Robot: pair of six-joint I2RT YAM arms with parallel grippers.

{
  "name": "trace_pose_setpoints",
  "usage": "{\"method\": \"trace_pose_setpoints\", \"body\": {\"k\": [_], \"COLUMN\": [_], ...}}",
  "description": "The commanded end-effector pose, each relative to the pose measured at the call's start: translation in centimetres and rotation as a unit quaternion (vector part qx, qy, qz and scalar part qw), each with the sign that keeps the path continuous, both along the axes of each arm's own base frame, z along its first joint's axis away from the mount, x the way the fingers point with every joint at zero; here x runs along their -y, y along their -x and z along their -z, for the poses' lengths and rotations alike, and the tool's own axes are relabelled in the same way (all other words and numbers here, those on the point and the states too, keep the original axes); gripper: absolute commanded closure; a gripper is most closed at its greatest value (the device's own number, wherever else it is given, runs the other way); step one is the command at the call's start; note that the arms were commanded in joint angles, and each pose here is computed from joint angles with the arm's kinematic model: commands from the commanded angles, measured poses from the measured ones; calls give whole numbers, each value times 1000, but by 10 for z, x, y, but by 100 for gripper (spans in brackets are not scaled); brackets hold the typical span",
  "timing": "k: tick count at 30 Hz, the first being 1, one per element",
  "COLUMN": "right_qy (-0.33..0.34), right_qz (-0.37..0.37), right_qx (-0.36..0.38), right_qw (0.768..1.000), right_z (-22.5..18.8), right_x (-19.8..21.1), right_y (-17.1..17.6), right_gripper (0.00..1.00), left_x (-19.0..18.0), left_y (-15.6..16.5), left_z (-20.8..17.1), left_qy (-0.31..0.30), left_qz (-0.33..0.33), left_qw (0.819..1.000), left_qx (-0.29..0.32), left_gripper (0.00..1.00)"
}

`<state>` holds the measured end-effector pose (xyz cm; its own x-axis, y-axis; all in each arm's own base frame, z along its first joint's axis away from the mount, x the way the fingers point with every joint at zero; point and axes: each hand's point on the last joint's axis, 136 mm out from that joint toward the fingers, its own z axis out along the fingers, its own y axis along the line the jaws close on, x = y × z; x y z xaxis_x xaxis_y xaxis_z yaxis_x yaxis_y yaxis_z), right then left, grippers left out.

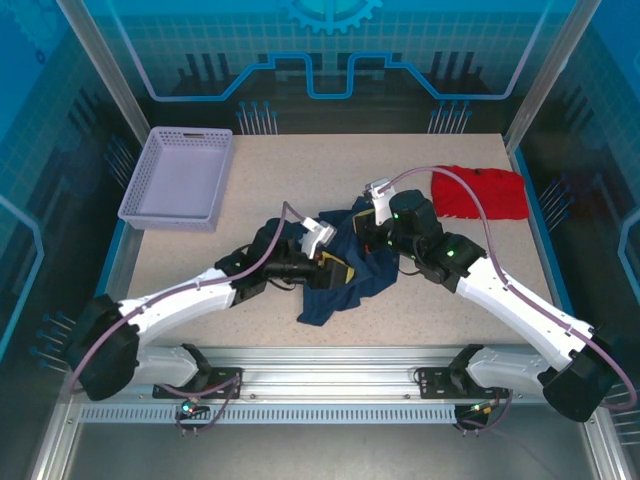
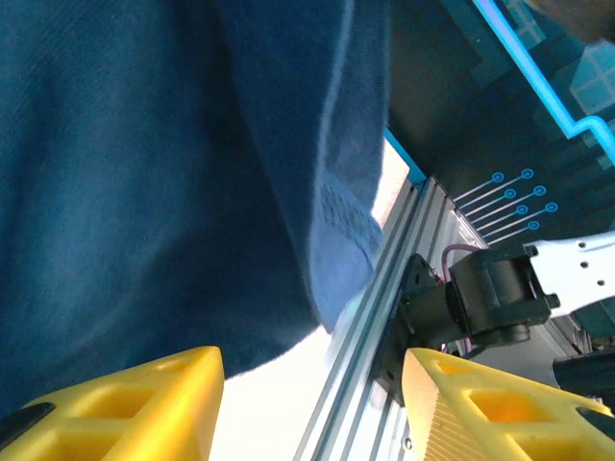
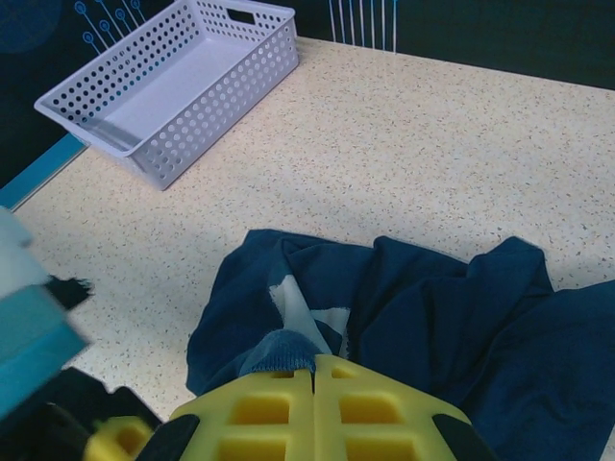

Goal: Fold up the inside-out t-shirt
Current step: Adjust the T-shirt at the center of the table.

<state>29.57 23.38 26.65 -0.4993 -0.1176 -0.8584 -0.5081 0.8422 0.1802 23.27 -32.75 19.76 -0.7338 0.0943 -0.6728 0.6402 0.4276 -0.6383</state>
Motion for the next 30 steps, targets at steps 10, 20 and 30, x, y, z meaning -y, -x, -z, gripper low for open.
{"method": "trace_pose_setpoints", "body": {"k": [10, 20, 30], "right_qy": [1, -34, -17], "right_qz": [9, -76, -67], "right_qx": [-7, -103, -149], "right_qw": [1000, 991, 986], "right_z": [-7, 18, 53], "right_x": [5, -67, -106], "right_y": [0, 14, -25], "right_gripper": [100, 100, 100], "left_x": [0, -131, -134], "left_y": [-39, -30, -17], "left_z": [-32, 13, 24], "left_qy": [50, -68, -28], "left_qz": [-64, -221, -222], "left_qw": [997, 973, 974], "left_qx": [10, -21, -26], "left_gripper": [100, 100, 63]}}
